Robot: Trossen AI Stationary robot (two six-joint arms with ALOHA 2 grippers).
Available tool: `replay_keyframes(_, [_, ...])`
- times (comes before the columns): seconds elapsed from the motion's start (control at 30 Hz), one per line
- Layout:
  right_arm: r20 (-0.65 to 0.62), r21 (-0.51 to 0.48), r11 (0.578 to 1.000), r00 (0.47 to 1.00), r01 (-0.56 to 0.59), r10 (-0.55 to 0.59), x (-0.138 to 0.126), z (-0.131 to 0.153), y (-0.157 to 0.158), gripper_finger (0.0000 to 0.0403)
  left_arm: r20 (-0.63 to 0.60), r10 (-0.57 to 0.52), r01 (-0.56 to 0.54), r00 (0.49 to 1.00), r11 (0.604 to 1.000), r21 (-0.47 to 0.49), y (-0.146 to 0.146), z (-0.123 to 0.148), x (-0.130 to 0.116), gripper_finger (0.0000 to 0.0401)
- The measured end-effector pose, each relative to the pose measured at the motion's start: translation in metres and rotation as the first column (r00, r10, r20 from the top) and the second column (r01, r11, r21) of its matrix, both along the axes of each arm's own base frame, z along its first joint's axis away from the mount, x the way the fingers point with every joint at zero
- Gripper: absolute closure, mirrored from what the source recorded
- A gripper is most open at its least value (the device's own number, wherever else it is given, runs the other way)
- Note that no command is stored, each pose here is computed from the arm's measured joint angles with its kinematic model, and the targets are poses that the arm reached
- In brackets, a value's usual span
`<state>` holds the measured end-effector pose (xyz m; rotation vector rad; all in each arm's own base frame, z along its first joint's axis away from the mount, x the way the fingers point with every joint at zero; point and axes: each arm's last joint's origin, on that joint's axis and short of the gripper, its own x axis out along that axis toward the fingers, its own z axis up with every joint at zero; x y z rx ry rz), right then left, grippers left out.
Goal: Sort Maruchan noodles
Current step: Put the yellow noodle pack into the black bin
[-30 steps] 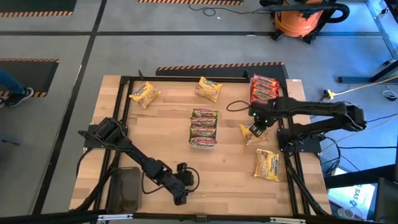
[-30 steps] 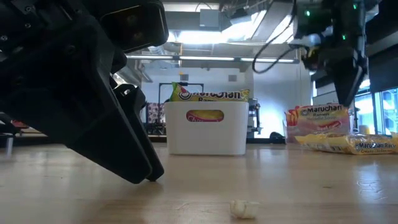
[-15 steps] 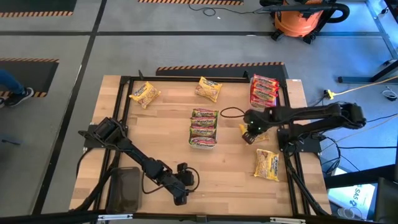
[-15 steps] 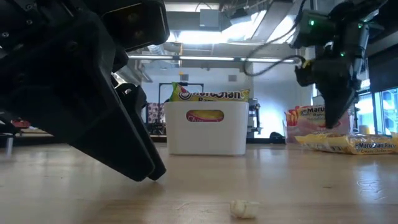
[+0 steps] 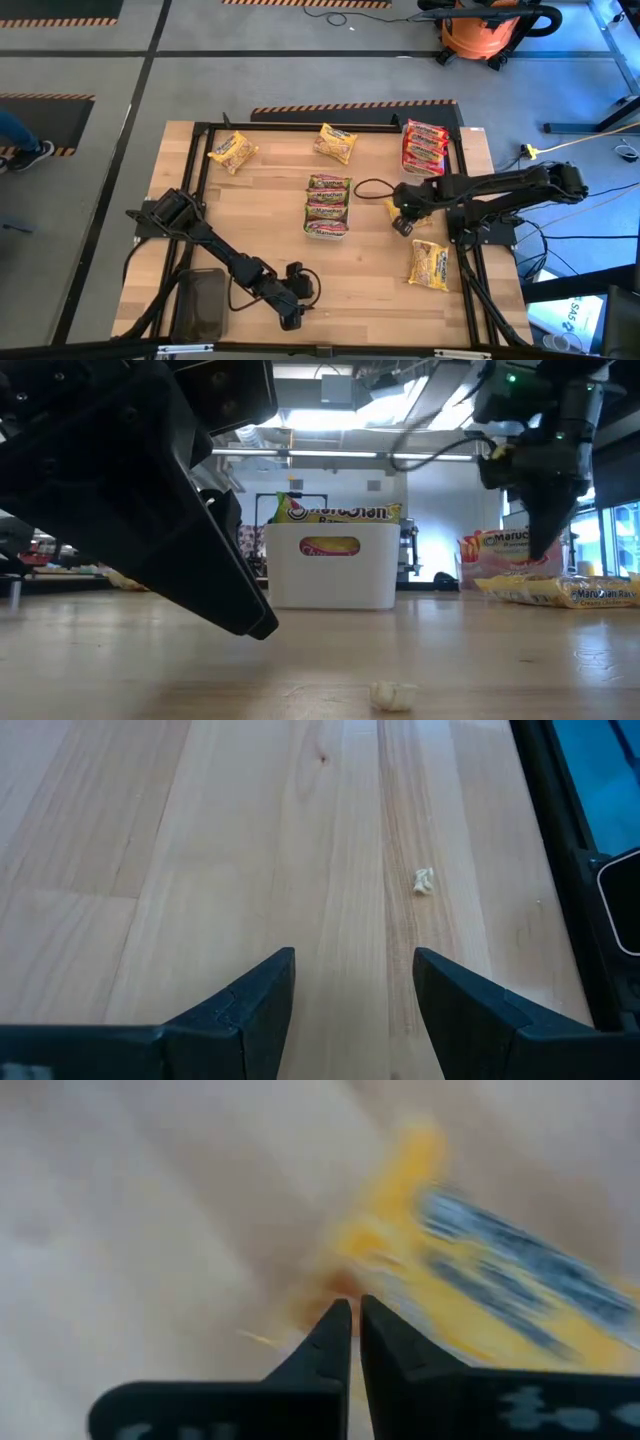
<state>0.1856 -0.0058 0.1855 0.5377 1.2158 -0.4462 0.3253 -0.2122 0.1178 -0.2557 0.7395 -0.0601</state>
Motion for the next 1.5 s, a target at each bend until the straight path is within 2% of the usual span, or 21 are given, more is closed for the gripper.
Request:
replay_keyframes(0.17, [-0.187,-0.12,0.99,0.978,0.071,-0.093,-0.018,-0.002,-0.003,0.0398,0.001,0.001,-0.001,1.0,1.0,0.001,0.0,0.0,0.0,0.0202])
replay_keyframes(0.23, [-0.198,-0.113,0.99,0.974,0.087,-0.109,-0.021,-0.007,-0.003,0.0398,0.005,0.01,-0.01,1.0,1.0,0.007,0.001,0.0,0.001,0.0202])
replay_keyframes(0.33, [-0.188,-0.047,0.995,0.978,0.087,-0.094,-0.022,-0.016,-0.001,0.0398,0.011,0.024,-0.024,1.0,1.0,0.016,0.002,0.0,0.001,0.0202])
replay_keyframes(0.4, [-0.151,-0.032,0.995,0.984,0.091,-0.095,-0.02,-0.021,-0.001,0.0398,0.011,0.024,-0.024,1.0,1.0,0.016,0.002,0.0,0.001,0.0202])
replay_keyframes(0.5, [-0.022,0.003,0.996,0.995,0.093,-0.093,-0.009,-0.024,0.0,0.0398,0.011,0.024,-0.024,1.0,1.0,0.015,0.002,0.001,0.001,0.0202])
replay_keyframes(0.67, [0.115,0.058,0.997,0.991,0.057,-0.064,0.004,-0.023,0.01,0.0398,0.023,0.036,-0.037,0.999,0.999,0.028,0.003,0.001,0.002,0.0202])
replay_keyframes(0.93, [0.157,0.104,0.995,0.987,0.009,-0.025,0.023,-0.037,0.039,0.0398,0.069,0.097,-0.101,0.993,0.993,0.06,0.005,0.003,0.004,0.0202])
replay_keyframes(1.2, [0.299,0.21,0.976,0.954,-0.064,-0.002,0.041,-0.048,0.084,0.0398,0.095,0.153,-0.158,0.984,0.986,0.048,0.012,0.005,0.009,0.0202])
replay_keyframes(1.5, [0.461,0.276,0.943,0.887,-0.184,0.038,0.05,-0.056,0.127,0.0398,0.175,0.152,-0.154,0.973,0.988,-0.001,0.008,0.012,0.014,0.0202])
